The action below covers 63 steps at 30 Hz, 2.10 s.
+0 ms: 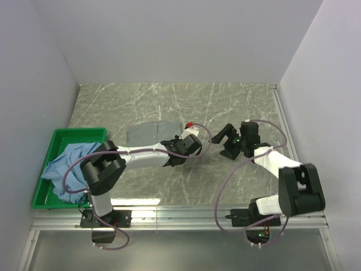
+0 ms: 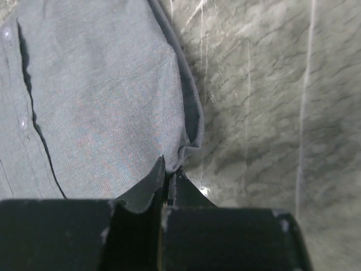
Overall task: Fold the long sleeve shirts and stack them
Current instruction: Fold the shirt
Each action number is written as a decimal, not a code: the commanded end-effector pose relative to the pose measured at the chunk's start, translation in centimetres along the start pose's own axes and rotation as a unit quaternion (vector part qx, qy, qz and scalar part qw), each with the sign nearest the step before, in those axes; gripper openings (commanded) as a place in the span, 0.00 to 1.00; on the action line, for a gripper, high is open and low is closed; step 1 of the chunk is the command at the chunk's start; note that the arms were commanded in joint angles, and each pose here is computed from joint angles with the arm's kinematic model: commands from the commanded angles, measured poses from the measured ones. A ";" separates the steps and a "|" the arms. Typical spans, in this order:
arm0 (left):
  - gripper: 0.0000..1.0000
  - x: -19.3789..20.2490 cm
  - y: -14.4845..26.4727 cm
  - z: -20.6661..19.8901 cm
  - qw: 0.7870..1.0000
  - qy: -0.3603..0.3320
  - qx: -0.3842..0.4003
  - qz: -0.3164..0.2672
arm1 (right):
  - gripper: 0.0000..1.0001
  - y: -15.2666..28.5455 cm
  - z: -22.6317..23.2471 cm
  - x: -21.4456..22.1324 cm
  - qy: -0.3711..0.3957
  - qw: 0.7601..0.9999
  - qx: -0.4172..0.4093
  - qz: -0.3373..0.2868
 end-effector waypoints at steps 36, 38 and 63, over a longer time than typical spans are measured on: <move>0.05 -2.2 4.4 0.1 0.978 0.151 0.136 -0.039 | 0.64 -16.6 7.0 8.6 0.067 0.960 -0.117 0.247; 0.10 -2.6 4.5 0.0 0.976 0.160 0.142 -0.044 | 0.56 -16.6 7.2 8.8 0.083 0.956 -0.125 0.254; 0.75 -5.4 7.7 19.3 0.941 0.314 0.061 -0.109 | 0.00 -9.6 10.3 -5.3 0.438 0.880 0.049 0.177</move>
Point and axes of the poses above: each gripper's point midway between its finger pads, its own y axis back along the fingers, its own z axis along the line the jaws close on, x = y × z, the point moved 8 cm from there along y, back along the fingers, and after that the axes turned 5 degrees about -y, right-handed, at the moved point
